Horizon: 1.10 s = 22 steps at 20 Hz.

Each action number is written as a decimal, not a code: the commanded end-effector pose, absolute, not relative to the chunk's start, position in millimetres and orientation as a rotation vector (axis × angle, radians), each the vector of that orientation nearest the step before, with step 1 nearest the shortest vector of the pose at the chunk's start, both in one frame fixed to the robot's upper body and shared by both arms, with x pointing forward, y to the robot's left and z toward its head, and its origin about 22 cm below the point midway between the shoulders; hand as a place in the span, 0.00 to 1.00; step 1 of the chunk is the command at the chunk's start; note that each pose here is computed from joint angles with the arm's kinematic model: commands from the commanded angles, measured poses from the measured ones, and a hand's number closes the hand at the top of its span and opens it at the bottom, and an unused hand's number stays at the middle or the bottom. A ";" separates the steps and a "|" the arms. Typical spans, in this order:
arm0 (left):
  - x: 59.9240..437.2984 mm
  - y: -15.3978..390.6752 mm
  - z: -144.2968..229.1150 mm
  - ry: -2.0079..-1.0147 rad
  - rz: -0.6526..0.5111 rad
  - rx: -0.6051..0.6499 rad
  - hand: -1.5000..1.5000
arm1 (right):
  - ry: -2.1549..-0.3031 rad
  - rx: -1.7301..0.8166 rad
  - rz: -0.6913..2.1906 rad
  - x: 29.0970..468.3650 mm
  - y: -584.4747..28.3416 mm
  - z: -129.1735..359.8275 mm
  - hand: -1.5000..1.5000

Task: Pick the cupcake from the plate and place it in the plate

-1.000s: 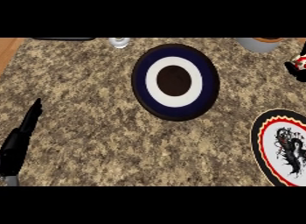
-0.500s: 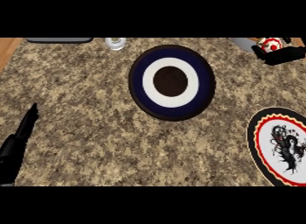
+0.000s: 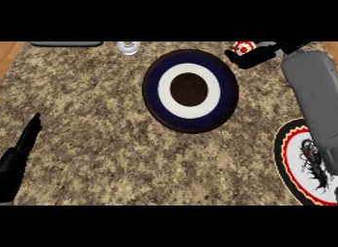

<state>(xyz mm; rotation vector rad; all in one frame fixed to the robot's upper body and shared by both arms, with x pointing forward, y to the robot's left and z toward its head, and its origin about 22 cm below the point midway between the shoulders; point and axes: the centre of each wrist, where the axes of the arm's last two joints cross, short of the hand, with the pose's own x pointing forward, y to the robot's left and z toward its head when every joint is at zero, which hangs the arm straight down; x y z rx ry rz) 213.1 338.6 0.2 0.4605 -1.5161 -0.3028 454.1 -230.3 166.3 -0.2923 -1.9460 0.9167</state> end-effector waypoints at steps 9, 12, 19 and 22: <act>223.3 321.8 3.6 -1.529 -0.310 0.447 0.50 | -1.769 -0.109 1.015 453.6 -133.8 116.4 1.00; 223.5 337.0 12.4 -1.526 -0.310 0.458 0.50 | -1.666 -0.145 0.841 446.0 -115.7 94.3 0.00; 221.3 327.1 -4.9 -1.526 -0.313 0.453 0.50 | -1.726 -0.129 0.766 455.3 -133.7 97.4 0.00; 221.4 329.3 -13.9 -1.519 -0.314 0.461 0.50 | -1.803 -0.044 0.580 457.2 -132.1 105.5 0.00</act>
